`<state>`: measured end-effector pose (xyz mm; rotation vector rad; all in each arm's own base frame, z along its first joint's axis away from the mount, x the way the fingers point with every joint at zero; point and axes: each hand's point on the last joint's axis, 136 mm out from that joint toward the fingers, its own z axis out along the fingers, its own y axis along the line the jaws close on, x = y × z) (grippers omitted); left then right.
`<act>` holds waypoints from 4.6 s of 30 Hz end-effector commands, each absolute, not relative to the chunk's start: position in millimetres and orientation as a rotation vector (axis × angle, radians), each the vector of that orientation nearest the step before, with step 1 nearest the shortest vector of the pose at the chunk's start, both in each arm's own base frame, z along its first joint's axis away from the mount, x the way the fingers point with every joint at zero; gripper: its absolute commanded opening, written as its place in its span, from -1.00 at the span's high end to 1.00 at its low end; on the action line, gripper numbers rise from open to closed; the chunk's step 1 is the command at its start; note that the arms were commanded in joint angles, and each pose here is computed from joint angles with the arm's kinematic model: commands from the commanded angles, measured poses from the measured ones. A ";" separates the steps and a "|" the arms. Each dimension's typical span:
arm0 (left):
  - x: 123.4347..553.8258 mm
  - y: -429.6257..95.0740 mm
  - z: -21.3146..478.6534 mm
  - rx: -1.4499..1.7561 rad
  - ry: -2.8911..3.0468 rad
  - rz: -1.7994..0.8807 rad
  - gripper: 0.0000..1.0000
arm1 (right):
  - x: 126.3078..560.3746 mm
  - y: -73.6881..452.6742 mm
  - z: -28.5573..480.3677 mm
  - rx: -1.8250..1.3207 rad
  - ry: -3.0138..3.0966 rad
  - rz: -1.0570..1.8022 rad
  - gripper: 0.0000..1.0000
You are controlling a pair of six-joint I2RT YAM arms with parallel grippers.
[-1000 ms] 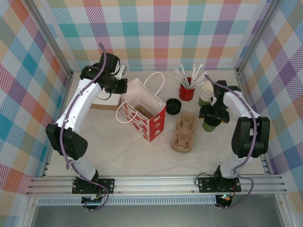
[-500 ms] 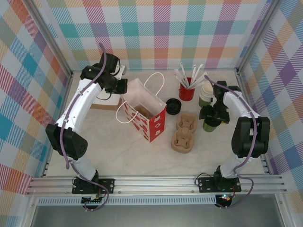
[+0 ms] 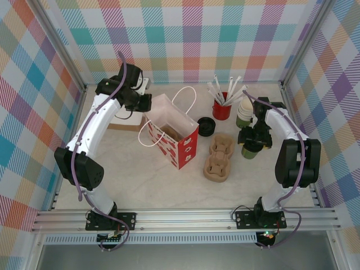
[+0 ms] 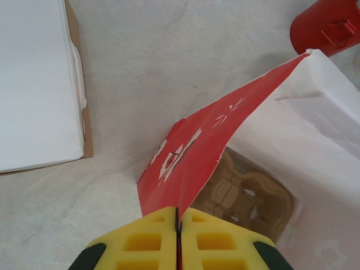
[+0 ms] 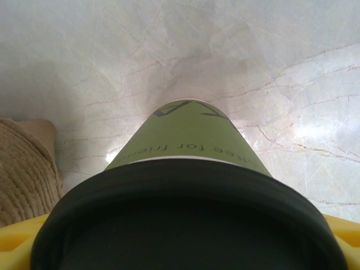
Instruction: Pack the takeout coffee
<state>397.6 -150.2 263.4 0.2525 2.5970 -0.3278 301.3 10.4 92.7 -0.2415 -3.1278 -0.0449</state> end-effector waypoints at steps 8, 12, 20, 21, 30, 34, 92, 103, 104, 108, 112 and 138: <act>387.2 -156.6 274.5 0.255 2.564 -0.427 0.86 | 275.4 15.0 167.9 -0.180 -3.219 -0.112 -0.65; 384.3 -160.6 276.7 0.251 2.562 -0.452 0.86 | 261.3 22.2 202.7 -0.157 -3.269 -0.147 -0.64; 382.8 -167.8 277.7 0.236 2.555 -0.496 0.86 | 245.6 68.9 283.8 0.041 -3.404 -0.320 -0.63; 382.6 -169.3 277.3 0.238 2.556 -0.498 0.86 | 244.8 76.9 294.9 0.076 -3.423 -0.344 -0.63; 379.1 -175.5 277.5 0.241 2.558 -0.497 0.86 | 241.9 149.5 361.9 0.422 -3.503 -0.496 -0.62; 376.0 -176.8 277.5 0.231 2.566 -0.493 0.86 | 239.4 192.4 376.7 0.599 -3.478 -0.628 -0.61; 359.5 -181.1 266.2 0.233 2.555 -0.507 0.88 | 248.8 311.2 267.3 0.716 -3.213 -0.448 -0.58; 360.2 -185.5 264.8 0.235 2.555 -0.535 0.88 | 248.1 306.7 244.0 0.737 -3.160 -0.337 -0.57; 359.8 -185.9 265.3 0.235 2.555 -0.539 0.88 | 248.1 308.0 241.7 0.752 -3.154 -0.328 -0.57; 360.0 -187.5 266.1 0.232 2.553 -0.552 0.88 | 248.1 311.6 232.9 0.805 -3.131 -0.280 -0.57; 360.9 -187.6 264.8 0.226 2.558 -0.551 0.88 | 249.1 308.9 224.1 0.835 -3.113 -0.214 -0.58; 365.4 -187.3 263.3 0.201 2.564 -0.542 0.88 | 251.8 308.3 184.4 0.966 -3.020 -0.114 -0.59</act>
